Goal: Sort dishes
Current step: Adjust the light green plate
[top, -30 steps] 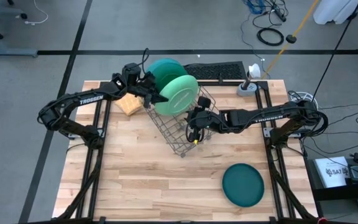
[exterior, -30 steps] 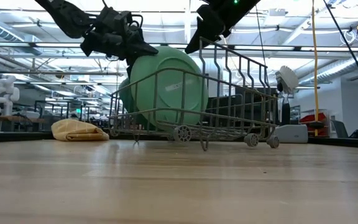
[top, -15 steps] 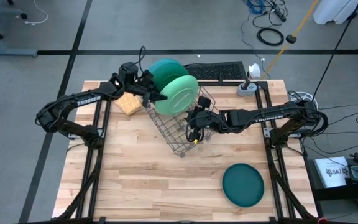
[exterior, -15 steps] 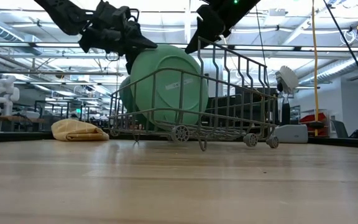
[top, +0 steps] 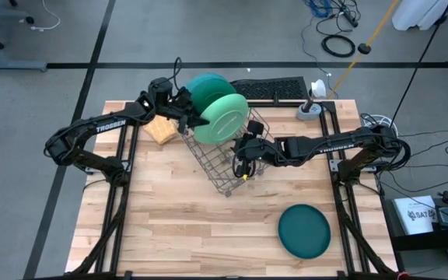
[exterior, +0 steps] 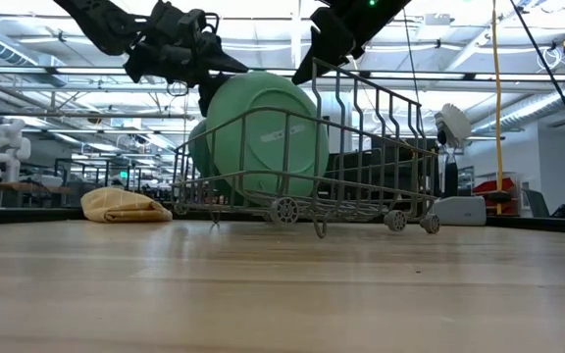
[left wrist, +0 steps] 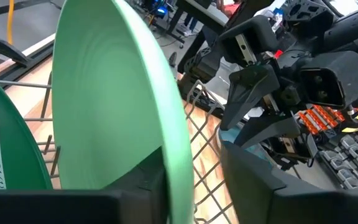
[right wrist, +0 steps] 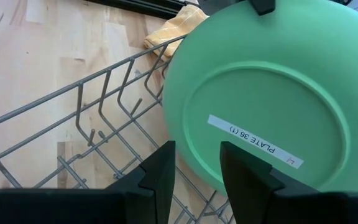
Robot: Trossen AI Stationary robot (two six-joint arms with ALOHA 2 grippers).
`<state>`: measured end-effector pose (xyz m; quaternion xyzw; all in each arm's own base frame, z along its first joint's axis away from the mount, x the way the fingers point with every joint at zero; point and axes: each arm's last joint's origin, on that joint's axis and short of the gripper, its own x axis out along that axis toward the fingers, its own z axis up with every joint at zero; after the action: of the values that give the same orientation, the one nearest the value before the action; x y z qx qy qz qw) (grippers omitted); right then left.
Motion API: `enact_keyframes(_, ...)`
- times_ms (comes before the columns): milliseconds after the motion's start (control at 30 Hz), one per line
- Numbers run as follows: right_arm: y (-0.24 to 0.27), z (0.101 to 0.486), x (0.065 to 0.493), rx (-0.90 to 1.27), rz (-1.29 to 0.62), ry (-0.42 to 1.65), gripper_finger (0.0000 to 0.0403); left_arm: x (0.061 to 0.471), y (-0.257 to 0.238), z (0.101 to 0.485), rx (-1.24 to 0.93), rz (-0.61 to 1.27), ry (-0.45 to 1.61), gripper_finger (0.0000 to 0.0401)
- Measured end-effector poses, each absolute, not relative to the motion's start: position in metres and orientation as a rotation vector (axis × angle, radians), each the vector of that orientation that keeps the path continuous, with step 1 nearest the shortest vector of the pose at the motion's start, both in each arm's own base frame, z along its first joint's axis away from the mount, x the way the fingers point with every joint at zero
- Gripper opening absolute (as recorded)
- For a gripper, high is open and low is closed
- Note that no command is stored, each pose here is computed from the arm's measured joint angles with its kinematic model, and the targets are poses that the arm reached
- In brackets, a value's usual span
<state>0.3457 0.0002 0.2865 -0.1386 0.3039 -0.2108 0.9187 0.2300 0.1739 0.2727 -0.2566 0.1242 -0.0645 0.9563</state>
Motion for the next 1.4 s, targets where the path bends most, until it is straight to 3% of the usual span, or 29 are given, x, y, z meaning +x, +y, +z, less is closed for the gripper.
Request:
enact_keyframes(200, 0.000, 0.286, 0.346, -0.285, -0.433, 0.626, 0.0118, 0.230, 0.174, 0.273, -0.521, -0.131, 0.252, 0.0213)
enact_keyframes(367, 0.000, 0.286, 0.346, -0.285, -0.433, 0.626, 0.0118, 0.230, 0.174, 0.273, -0.517, -0.133, 0.248, 0.0241)
enact_keyframes(900, 0.000, 0.286, 0.346, -0.285, -0.434, 0.626, 0.0118, 0.221, 0.166, 0.293, -0.452, -0.138, 0.188, 0.0245)
enact_keyframes(1400, 0.000, 0.286, 0.346, -0.274, -0.437, 0.623, 0.0118, 0.217, 0.168, 0.296, -0.437, 0.011, 0.180, 0.0245)
